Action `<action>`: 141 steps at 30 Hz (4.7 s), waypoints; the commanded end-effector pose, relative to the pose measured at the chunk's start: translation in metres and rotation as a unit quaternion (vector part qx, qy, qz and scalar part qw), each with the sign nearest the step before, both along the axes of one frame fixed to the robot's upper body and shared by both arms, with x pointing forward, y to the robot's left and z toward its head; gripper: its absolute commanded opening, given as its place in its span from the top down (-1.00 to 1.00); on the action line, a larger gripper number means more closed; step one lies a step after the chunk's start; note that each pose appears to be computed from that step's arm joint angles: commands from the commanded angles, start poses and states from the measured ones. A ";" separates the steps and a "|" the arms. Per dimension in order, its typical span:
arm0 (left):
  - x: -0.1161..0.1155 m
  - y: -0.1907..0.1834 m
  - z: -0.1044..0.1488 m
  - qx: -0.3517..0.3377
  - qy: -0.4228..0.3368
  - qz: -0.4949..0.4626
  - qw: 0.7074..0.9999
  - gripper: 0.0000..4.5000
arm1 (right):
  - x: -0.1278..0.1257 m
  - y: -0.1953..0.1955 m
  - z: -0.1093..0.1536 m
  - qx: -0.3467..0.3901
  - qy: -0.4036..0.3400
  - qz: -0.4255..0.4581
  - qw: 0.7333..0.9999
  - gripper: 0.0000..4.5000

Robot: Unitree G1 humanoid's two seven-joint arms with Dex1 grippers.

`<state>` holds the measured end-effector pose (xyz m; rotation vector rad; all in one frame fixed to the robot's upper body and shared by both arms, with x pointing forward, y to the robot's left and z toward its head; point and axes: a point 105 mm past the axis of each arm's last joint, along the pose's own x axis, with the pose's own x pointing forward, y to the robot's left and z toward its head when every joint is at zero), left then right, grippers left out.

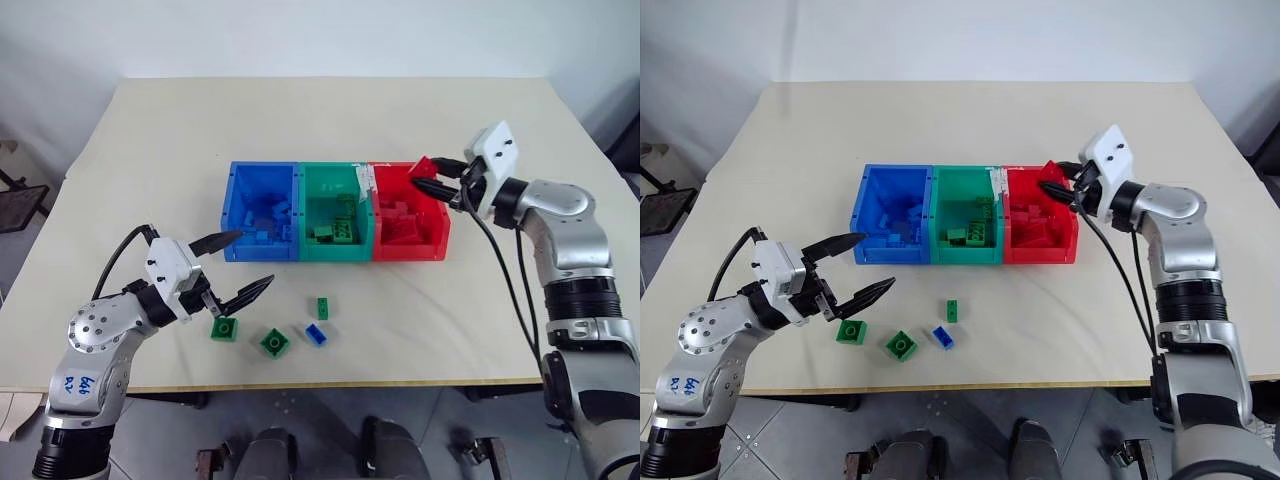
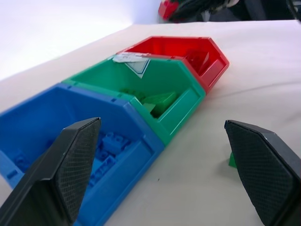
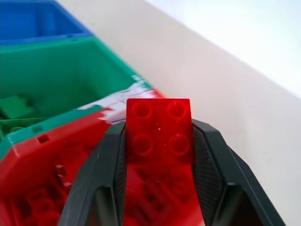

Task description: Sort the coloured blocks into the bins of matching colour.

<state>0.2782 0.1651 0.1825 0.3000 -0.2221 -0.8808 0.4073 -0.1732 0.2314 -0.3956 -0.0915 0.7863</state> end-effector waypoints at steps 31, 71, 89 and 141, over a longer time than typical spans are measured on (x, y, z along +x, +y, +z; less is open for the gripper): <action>-0.017 0.052 -0.017 0.113 0.042 -0.034 0.992 -1.00 | -0.131 -0.024 -0.060 -0.079 0.055 0.222 0.970 -0.98; -0.046 0.023 -0.028 0.102 0.088 -0.086 0.987 -1.00 | -0.101 0.143 -0.122 -0.145 0.134 0.288 0.937 -0.57; -0.036 0.024 -0.017 0.062 0.067 -0.070 0.993 -1.00 | -0.103 0.145 -0.081 -0.053 0.096 0.324 0.940 0.33; -0.033 -0.036 -0.015 0.201 0.093 -0.213 0.952 -1.00 | -0.163 -0.008 -0.061 -0.044 0.069 0.240 0.967 -0.98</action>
